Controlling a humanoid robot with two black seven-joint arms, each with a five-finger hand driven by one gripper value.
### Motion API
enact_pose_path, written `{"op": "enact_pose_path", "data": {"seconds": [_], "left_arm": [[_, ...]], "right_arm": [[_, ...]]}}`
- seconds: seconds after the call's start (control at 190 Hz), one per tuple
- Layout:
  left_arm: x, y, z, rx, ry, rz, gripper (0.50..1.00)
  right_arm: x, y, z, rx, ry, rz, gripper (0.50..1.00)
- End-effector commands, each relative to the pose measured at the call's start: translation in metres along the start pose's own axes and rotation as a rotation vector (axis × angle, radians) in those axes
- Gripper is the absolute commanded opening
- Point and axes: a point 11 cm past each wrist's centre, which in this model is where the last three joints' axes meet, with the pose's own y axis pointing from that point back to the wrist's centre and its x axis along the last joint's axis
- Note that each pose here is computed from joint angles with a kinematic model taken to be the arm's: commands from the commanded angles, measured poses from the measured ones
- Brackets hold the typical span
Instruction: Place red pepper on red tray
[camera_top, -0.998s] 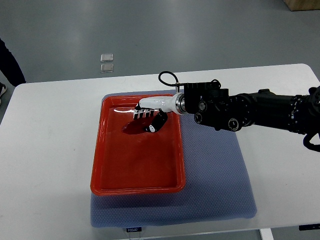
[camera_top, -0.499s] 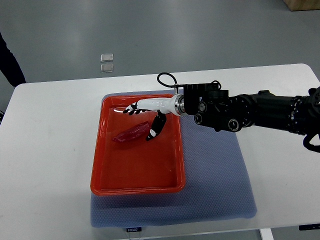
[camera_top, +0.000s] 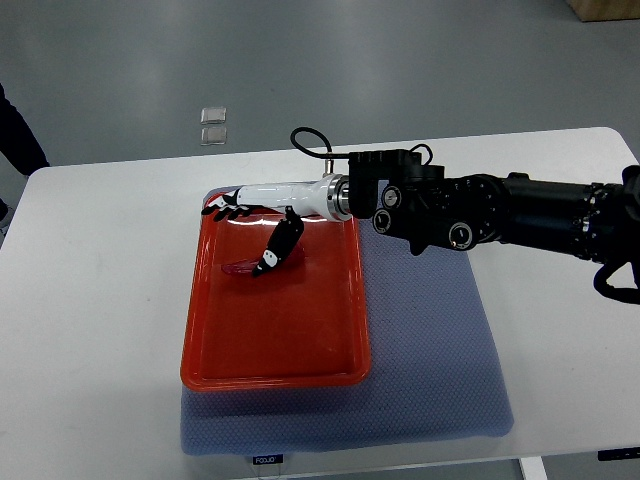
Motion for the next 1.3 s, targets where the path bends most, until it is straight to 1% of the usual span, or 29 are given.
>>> {"op": "enact_pose_path", "data": {"seconds": [0.0, 0.084, 0.21, 0.299, 0.41, 0.478, 0.63, 0.751, 0.862, 0.946, 1.025, 1.292], "left_arm": [[0.0, 0.0, 0.0, 0.0, 0.0, 0.0, 1.0], [0.0, 0.0, 0.0, 0.0, 0.0, 0.0, 1.0], [0.0, 0.0, -0.001, 0.001, 0.0, 0.0, 1.0], [0.0, 0.0, 0.0, 0.0, 0.0, 0.0, 1.0], [0.0, 0.0, 0.0, 0.0, 0.0, 0.0, 1.0], [0.0, 0.0, 0.0, 0.0, 0.0, 0.0, 1.0], [0.0, 0.0, 0.0, 0.0, 0.0, 0.0, 1.0], [0.0, 0.0, 0.0, 0.0, 0.0, 0.0, 1.0], [0.0, 0.0, 0.0, 0.0, 0.0, 0.0, 1.0], [0.0, 0.0, 0.0, 0.0, 0.0, 0.0, 1.0], [0.0, 0.0, -0.001, 0.001, 0.0, 0.0, 1.0], [0.0, 0.0, 0.0, 0.0, 0.0, 0.0, 1.0]], "right_arm": [[-0.013, -0.004, -0.024, 0.081, -0.007, -0.049, 0.913], [-0.022, -0.005, -0.036, 0.128, -0.012, -0.076, 0.913], [-0.015, -0.005, -0.03, 0.114, -0.012, -0.043, 0.913], [0.005, -0.003, -0.03, 0.122, -0.041, 0.046, 0.911], [0.03, 0.0, -0.037, 0.186, -0.195, 0.171, 0.913], [0.05, 0.012, -0.023, 0.208, -0.352, 0.286, 0.913], [0.084, 0.034, -0.001, 0.28, -0.637, 0.524, 0.913], [0.104, 0.058, 0.021, 0.346, -0.813, 0.687, 0.913], [0.119, 0.081, 0.045, 0.365, -0.926, 0.822, 0.913], [0.123, 0.1, 0.075, 0.338, -1.031, 0.946, 0.911], [0.121, 0.11, 0.099, 0.299, -1.117, 1.029, 0.911], [0.115, 0.14, 0.148, 0.273, -1.337, 1.18, 0.911]]}}
